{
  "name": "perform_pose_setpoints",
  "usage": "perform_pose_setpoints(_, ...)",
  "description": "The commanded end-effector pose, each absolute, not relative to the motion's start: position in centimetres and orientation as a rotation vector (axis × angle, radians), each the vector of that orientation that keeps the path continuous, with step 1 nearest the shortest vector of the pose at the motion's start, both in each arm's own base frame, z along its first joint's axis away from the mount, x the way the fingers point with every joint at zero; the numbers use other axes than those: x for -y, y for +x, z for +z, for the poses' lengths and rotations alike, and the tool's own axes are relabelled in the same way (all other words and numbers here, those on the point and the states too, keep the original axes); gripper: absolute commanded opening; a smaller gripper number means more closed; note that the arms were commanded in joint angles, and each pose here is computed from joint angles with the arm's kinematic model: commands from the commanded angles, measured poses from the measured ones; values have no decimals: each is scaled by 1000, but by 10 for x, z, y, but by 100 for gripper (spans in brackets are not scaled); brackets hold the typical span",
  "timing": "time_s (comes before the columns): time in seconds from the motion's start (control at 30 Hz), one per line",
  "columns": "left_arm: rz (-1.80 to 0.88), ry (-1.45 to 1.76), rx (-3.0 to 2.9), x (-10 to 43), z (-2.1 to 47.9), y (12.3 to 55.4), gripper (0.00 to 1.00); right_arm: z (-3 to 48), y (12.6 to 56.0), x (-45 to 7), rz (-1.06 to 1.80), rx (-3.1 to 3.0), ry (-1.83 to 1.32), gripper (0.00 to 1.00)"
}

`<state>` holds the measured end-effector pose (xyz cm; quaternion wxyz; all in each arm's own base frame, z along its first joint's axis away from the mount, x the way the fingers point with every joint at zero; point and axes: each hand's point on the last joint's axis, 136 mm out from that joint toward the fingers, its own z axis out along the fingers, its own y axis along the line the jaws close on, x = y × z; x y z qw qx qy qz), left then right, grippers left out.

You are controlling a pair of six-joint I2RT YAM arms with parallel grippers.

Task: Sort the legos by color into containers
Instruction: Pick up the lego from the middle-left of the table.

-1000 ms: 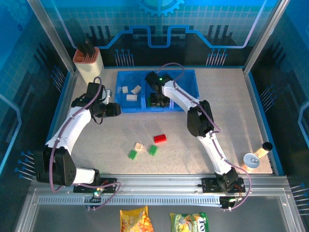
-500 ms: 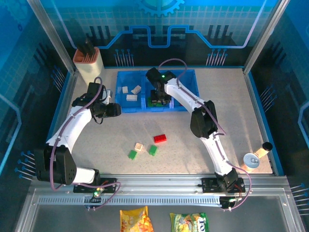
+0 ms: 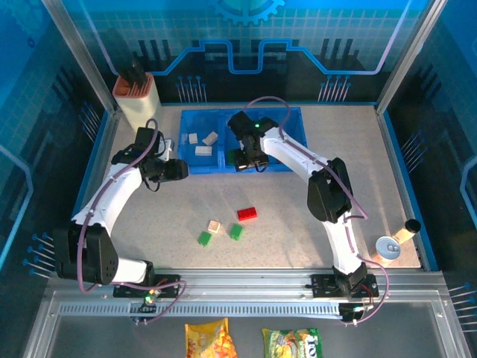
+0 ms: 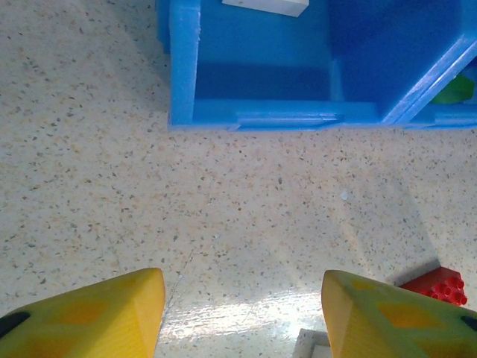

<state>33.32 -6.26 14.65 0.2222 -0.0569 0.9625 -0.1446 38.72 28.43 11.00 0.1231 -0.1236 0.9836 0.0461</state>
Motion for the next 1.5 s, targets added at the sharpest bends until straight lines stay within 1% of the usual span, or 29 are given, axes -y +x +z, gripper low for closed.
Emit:
perform_pose_setpoints(0.0,-458,-139,-2723,80,141,324,59,131,382,-287,208,-2811,-388,52)
perform_pose_setpoints(0.17,-438,-76,-2788,102,141,310,59,129,373,-272,205,-2804,-349,52)
perform_pose_setpoints(0.43,-413,3,-2873,133,125,280,59,120,355,-251,218,-2807,-293,51)
perform_pose_setpoints(0.67,-370,30,-2927,146,102,258,59,115,345,-233,184,-2816,-242,50)
perform_pose_setpoints(0.93,-274,143,-3012,165,74,232,59,111,337,-224,180,-2821,-227,49)
perform_pose_setpoints(1.07,-255,192,-3041,177,63,222,59,108,333,-221,171,-2831,-232,49)
perform_pose_setpoints(1.2,-160,225,-3067,179,51,213,59,109,329,-215,137,-2839,-235,49)
perform_pose_setpoints(1.47,-74,302,-3117,191,28,200,59,110,319,-206,123,-2846,-229,48)
